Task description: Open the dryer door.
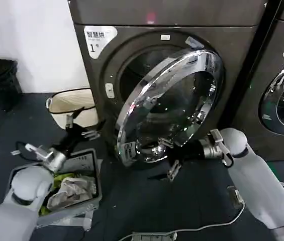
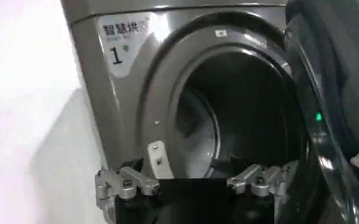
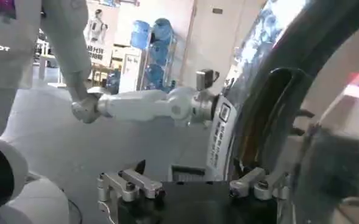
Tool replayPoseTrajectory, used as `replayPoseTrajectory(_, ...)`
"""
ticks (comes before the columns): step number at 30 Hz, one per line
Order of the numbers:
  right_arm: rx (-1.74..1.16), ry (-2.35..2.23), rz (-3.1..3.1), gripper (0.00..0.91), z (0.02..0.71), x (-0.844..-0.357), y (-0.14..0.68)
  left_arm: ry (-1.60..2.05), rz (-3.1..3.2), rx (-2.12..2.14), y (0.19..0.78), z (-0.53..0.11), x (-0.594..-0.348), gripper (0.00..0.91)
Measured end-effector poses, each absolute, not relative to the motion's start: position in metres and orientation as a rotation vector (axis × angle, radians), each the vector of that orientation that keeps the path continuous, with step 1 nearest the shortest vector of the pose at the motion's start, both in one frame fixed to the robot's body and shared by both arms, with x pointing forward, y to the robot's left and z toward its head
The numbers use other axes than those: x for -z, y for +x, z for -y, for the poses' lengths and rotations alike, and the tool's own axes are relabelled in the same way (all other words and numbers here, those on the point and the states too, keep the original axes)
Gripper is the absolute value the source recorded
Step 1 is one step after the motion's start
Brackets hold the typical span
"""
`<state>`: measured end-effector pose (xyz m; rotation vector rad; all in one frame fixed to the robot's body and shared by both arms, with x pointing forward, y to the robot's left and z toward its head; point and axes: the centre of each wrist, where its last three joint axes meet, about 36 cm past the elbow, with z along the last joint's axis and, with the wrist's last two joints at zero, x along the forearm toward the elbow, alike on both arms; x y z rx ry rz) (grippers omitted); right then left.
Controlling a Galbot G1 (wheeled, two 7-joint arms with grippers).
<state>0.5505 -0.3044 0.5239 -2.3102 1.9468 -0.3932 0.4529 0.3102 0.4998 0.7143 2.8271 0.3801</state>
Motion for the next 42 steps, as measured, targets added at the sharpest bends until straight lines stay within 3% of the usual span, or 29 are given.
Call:
replayPoseTrajectory(15,0.41,-2.12,-2.164,0.907,0.389,-0.52,0.512,0.971,-2.777,-0.386,0.467,-0.279,-0.494,0.907)
replayPoseTrajectory(42,0.522,-1.59,-2.572,0.907,0.525,-0.531,0.411,1.289,-2.671,-0.315,0.432,-0.234,-0.481,0.907)
